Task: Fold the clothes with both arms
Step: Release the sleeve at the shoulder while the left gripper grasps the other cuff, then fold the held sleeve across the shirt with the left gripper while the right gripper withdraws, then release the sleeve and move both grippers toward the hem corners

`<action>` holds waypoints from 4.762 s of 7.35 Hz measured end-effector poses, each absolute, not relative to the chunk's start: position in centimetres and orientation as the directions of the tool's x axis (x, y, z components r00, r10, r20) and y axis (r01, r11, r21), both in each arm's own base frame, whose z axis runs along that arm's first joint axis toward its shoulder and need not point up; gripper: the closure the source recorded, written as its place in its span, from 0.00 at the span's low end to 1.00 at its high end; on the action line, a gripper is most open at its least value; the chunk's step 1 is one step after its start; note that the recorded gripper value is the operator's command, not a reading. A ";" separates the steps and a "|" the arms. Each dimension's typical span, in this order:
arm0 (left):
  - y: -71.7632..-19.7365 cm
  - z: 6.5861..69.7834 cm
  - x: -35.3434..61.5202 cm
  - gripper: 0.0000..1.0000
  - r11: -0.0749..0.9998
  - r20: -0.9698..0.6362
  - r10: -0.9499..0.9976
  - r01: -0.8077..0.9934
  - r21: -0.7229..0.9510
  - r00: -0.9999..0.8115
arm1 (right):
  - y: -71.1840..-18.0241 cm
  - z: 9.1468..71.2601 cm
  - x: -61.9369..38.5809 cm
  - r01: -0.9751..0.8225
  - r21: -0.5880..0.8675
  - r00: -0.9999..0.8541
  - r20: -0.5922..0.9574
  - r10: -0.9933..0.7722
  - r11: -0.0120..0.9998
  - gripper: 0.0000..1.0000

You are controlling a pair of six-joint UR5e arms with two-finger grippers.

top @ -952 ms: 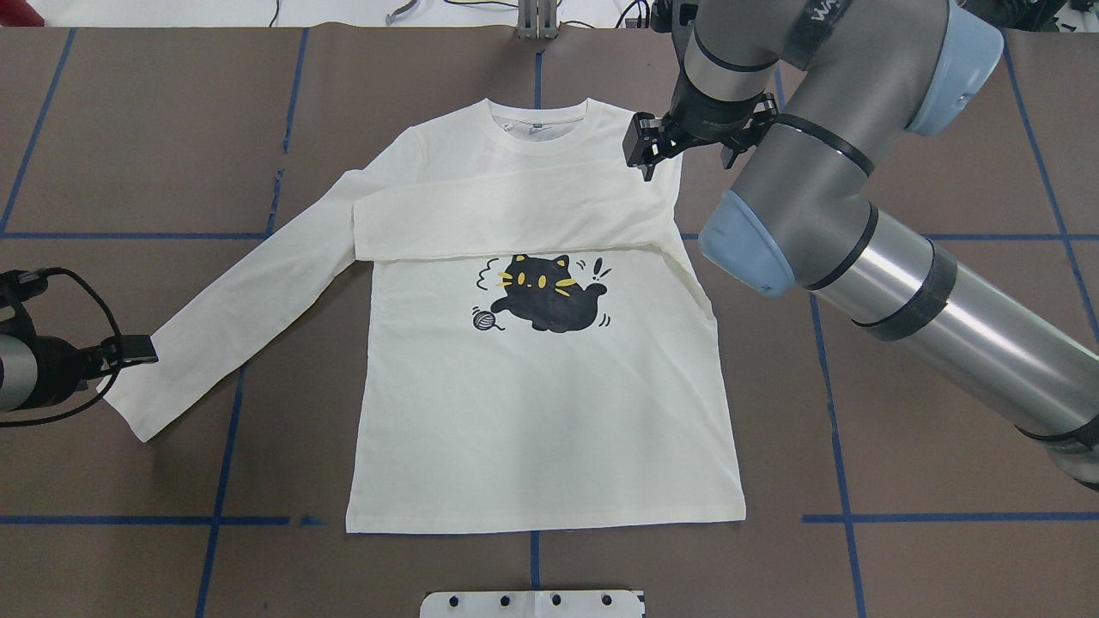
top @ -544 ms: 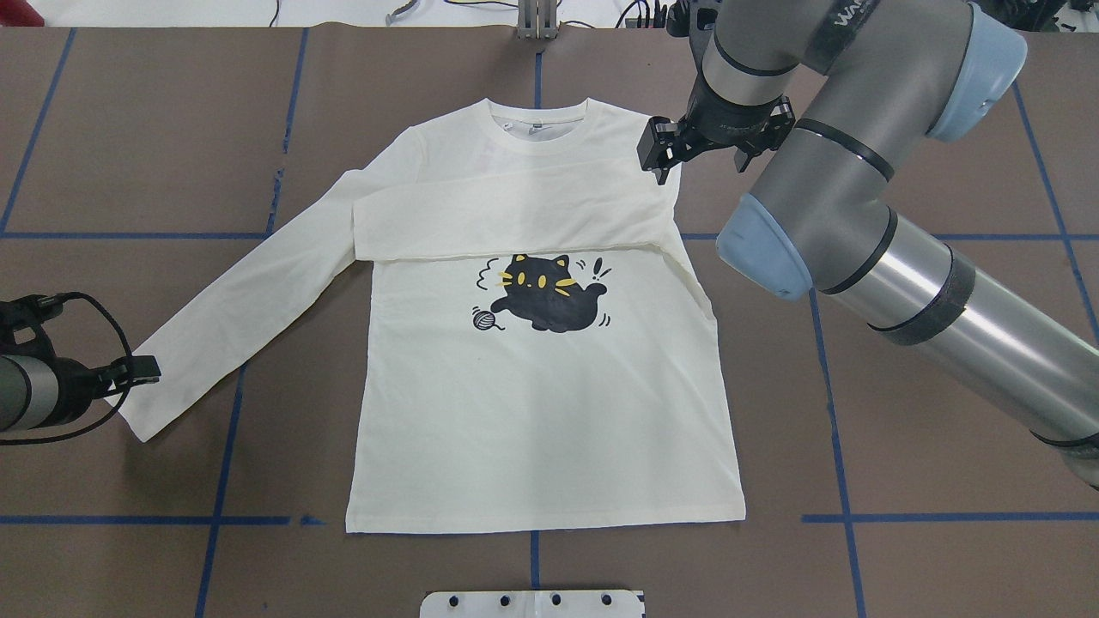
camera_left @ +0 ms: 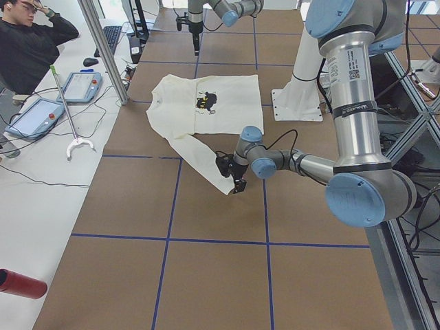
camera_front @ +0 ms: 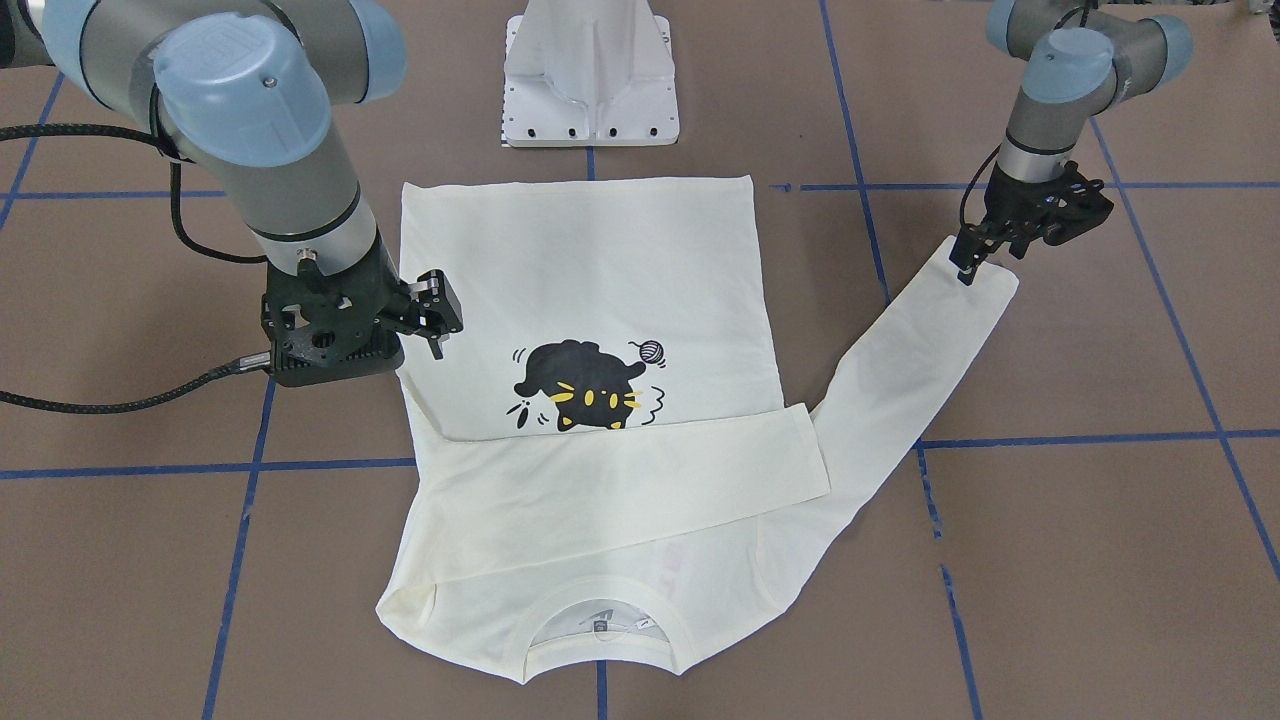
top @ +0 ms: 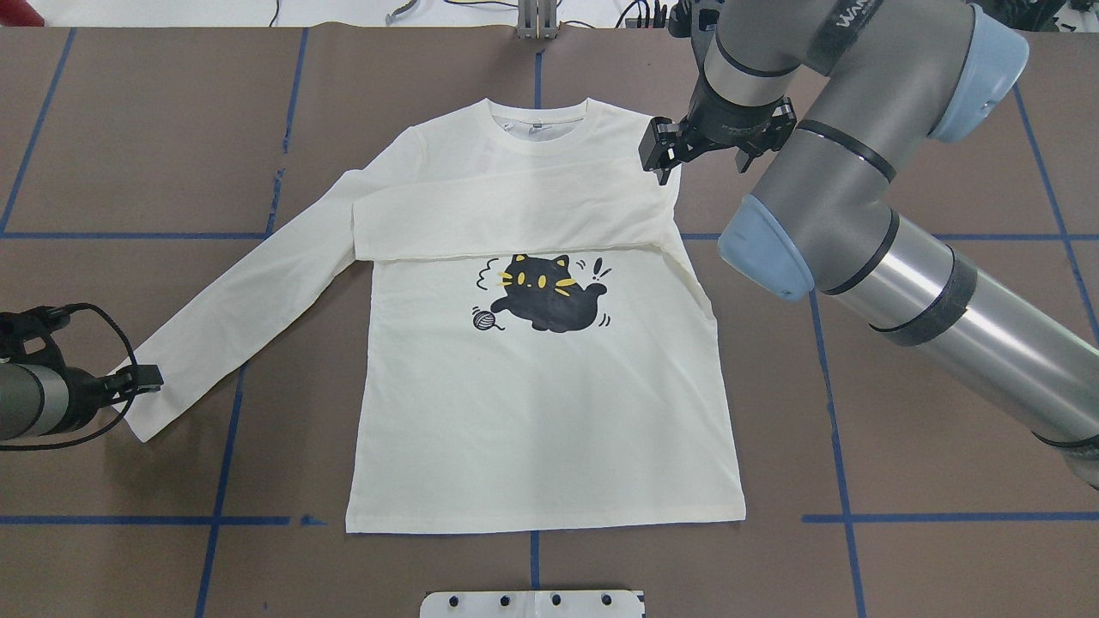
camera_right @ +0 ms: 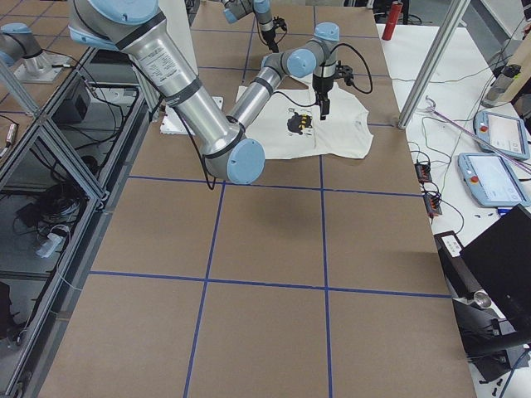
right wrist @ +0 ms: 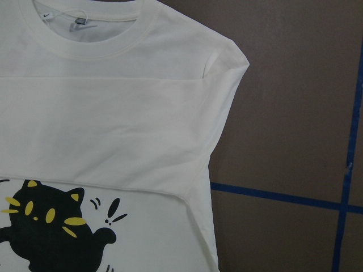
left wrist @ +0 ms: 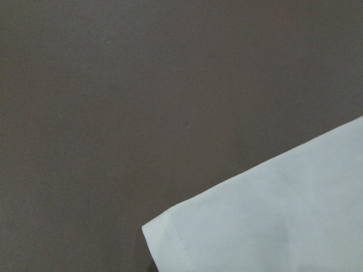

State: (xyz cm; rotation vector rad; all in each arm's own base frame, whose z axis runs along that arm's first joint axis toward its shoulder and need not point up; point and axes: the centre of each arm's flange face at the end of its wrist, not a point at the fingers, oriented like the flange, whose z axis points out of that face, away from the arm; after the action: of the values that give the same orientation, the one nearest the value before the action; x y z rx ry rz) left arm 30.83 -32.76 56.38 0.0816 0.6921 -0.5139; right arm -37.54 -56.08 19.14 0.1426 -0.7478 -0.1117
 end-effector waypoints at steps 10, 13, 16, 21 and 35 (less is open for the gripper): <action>-32.2 53.1 31.9 1.00 0.864 -0.667 -0.442 0.484 -0.137 0.600 | -56.0 18.8 -37.3 0.051 0.169 0.720 0.676 -0.153 0.984 0.00; -33.8 47.5 33.2 1.00 0.883 -0.688 -0.418 0.444 -0.154 0.593 | -55.1 20.3 -36.2 0.050 0.163 0.722 0.676 -0.148 0.985 0.00; -44.4 37.4 31.9 1.00 0.879 -0.736 -0.356 0.474 -0.055 0.576 | -51.0 26.1 -32.6 0.059 0.118 0.732 0.669 -0.124 0.991 0.00; -62.8 12.8 40.2 1.00 0.873 -0.840 -0.343 0.472 -0.120 0.421 | -46.3 31.9 -28.5 0.063 0.072 0.753 0.651 -0.095 0.995 0.00; -59.7 11.3 61.3 0.00 0.893 -0.895 -0.277 0.438 -0.105 0.350 | -44.1 29.0 -32.8 0.002 0.040 0.703 0.711 -0.030 0.999 0.00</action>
State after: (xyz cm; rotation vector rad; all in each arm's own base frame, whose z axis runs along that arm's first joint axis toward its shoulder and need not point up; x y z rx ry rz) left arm 61.34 -59.66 11.35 0.1632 1.1223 -0.4661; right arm -32.83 -44.12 28.97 0.0373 -0.7910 -0.0177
